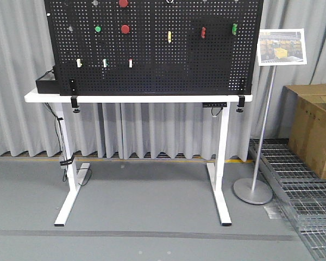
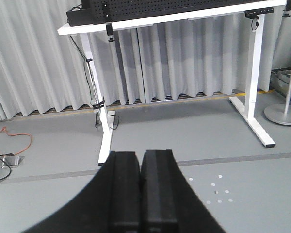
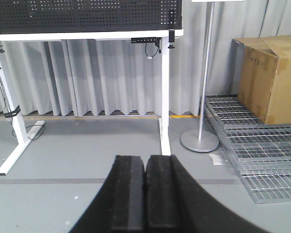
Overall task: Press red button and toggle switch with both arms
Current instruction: 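Drive the base forward toward the black pegboard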
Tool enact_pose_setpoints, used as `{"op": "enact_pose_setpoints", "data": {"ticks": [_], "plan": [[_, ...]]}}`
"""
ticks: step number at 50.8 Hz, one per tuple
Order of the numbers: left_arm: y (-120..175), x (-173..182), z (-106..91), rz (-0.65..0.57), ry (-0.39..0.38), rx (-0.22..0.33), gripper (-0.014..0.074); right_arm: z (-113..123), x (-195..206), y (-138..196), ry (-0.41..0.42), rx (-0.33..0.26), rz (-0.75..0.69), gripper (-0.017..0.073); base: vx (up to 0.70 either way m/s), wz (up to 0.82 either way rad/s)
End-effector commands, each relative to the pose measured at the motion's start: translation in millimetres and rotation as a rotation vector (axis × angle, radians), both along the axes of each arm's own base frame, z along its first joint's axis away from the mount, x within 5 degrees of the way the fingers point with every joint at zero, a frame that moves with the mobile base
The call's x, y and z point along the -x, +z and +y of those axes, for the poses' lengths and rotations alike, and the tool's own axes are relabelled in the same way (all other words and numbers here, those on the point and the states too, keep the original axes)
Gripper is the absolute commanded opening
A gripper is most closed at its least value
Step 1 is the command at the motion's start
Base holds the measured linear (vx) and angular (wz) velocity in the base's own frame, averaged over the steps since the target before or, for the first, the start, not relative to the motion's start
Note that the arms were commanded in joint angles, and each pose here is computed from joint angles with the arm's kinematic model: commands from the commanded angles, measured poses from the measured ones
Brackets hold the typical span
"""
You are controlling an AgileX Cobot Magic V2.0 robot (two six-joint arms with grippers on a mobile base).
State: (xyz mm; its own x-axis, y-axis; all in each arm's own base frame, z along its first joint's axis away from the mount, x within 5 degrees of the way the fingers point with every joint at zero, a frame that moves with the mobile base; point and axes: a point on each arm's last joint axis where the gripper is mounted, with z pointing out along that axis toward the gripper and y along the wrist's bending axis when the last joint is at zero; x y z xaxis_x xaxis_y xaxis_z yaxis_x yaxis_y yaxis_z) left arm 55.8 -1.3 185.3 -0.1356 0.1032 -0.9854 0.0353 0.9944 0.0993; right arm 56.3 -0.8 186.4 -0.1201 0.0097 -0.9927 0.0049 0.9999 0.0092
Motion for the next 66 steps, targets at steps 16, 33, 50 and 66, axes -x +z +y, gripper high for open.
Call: {"op": "enact_pose_setpoints", "data": {"ticks": [16,33,50,66], "plan": [[-2.9,-1.2,-0.1,-0.054,0.0,0.018,0.0001,0.2,-0.3,3.9,0.001,0.019,-0.077,0.0,0.01,-0.01],[-2.9,-1.2,-0.1,-0.054,0.0,0.018,0.0001,0.2,-0.3,3.9,0.001,0.019,-0.077,0.0,0.06,0.0],[-2.9,-1.2,-0.1,-0.054,0.0,0.018,0.0001,0.2,-0.3,3.9,0.001,0.019,-0.077,0.0,0.23,0.04],[-2.9,-1.2,-0.1,-0.054,0.0,0.018,0.0001,0.2,-0.3,3.9,0.001,0.019,-0.077,0.0,0.37,0.0]]}}
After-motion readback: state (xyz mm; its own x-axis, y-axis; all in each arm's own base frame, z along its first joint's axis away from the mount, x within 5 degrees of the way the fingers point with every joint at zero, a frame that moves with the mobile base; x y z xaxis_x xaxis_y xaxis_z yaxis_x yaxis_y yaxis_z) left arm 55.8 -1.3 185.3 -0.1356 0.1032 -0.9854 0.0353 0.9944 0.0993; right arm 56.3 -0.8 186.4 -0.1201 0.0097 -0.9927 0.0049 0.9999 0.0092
